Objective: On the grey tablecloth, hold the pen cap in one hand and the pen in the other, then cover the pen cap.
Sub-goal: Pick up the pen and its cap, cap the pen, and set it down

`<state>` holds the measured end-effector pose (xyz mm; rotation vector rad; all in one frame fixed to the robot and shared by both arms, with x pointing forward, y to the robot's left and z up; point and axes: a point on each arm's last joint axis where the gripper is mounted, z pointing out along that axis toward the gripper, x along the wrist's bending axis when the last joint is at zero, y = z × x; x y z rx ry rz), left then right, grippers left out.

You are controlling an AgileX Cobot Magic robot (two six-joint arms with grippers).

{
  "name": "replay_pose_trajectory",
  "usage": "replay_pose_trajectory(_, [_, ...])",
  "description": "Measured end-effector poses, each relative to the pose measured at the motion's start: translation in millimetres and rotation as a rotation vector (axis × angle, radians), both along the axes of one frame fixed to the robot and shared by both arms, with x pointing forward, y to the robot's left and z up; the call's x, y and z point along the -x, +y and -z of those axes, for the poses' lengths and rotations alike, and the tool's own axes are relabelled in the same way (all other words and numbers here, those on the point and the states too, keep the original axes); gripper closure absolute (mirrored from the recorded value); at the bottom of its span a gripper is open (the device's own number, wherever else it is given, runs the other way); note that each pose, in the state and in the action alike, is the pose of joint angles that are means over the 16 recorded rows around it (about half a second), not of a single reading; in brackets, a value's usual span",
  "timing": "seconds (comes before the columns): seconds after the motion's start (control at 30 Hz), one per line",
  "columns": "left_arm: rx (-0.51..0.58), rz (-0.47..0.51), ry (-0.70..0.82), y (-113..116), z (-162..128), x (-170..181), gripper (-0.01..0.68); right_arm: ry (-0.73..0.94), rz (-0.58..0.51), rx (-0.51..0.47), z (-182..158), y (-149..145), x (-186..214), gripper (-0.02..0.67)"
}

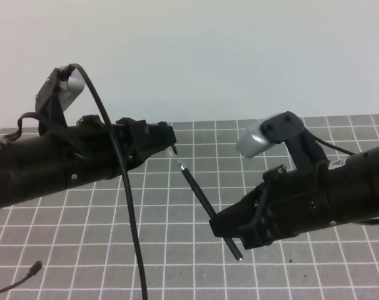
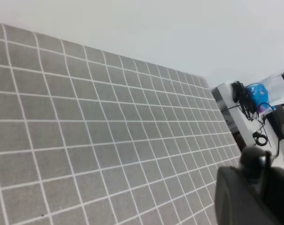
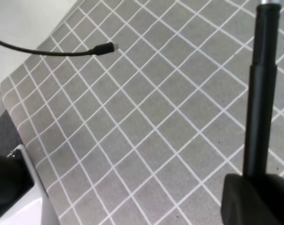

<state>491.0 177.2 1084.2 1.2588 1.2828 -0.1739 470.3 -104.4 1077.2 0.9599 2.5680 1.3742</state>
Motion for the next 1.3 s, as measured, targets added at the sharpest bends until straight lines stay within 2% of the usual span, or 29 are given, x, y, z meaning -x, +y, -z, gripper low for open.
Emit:
replay_pose_trajectory(0.7, [0.03,0.001,0.035,-4.1,-1.3,1.4,0.591,-0.015,0.032,-0.018,-1.7,-0.1,-2.9,0.579])
replay_pose_trajectory(1.3, [0.054,0.014,-0.018,-6.2,-19.7,-2.5,0.591,-0.024,0.046,-0.029,-3.1,0.0,-4.4,0.574])
